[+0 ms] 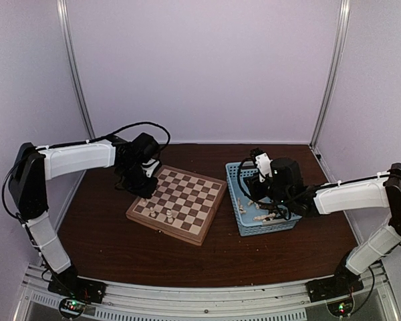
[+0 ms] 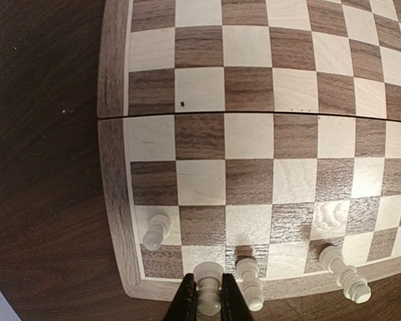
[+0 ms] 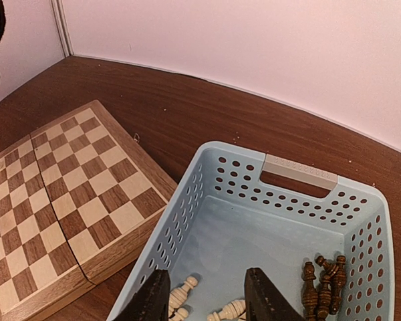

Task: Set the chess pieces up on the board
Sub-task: Place the chess piece on the chessboard.

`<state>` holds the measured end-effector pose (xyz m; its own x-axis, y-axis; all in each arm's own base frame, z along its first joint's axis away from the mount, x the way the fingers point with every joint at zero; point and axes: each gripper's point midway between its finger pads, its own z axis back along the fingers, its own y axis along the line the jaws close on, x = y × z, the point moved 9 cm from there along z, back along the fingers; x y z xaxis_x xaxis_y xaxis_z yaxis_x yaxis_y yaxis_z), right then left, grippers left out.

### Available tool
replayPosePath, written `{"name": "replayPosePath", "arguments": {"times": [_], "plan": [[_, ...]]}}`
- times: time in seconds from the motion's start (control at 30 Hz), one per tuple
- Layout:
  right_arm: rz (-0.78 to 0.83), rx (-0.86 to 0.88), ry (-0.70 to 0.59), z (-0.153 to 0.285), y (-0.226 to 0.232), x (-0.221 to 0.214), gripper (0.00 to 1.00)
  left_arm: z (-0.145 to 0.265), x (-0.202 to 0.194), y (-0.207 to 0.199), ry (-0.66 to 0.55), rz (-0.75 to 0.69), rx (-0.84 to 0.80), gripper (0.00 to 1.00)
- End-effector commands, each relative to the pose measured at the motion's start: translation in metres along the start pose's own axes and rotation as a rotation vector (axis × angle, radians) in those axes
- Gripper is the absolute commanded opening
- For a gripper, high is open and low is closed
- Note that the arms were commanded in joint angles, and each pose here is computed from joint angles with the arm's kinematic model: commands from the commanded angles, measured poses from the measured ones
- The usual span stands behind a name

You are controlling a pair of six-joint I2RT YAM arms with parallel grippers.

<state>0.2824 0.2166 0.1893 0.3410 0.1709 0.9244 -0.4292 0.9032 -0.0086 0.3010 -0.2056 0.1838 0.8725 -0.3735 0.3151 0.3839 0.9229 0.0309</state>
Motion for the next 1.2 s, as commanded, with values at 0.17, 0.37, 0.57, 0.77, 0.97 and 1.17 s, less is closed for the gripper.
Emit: {"name": "replayPosePath", "arguments": {"times": [0.17,0.37,0.57,0.77,0.97,1.17], "plan": [[0.0,-0.016,-0.024,0.001,-0.002,0.009,0.41,-0.011,0.018,-0.003,-0.024,-0.02,-0.009,0.07],[0.003,-0.016,-0.021,0.0,-0.002,0.008,0.41,-0.019,0.018,-0.003,-0.01,-0.027,0.002,0.07],[0.004,-0.017,-0.022,0.001,-0.002,0.009,0.41,-0.031,0.017,-0.004,0.006,-0.032,0.011,0.07],[0.003,-0.019,-0.021,0.001,-0.002,0.009,0.41,-0.04,0.016,-0.003,0.024,-0.038,0.027,0.07],[0.002,-0.018,-0.024,0.001,-0.002,0.009,0.41,-0.039,0.014,-0.003,0.034,-0.039,0.028,0.08],[0.003,-0.019,-0.022,0.0,-0.002,0.009,0.41,-0.038,0.011,-0.002,0.04,-0.036,0.03,0.11]]}}
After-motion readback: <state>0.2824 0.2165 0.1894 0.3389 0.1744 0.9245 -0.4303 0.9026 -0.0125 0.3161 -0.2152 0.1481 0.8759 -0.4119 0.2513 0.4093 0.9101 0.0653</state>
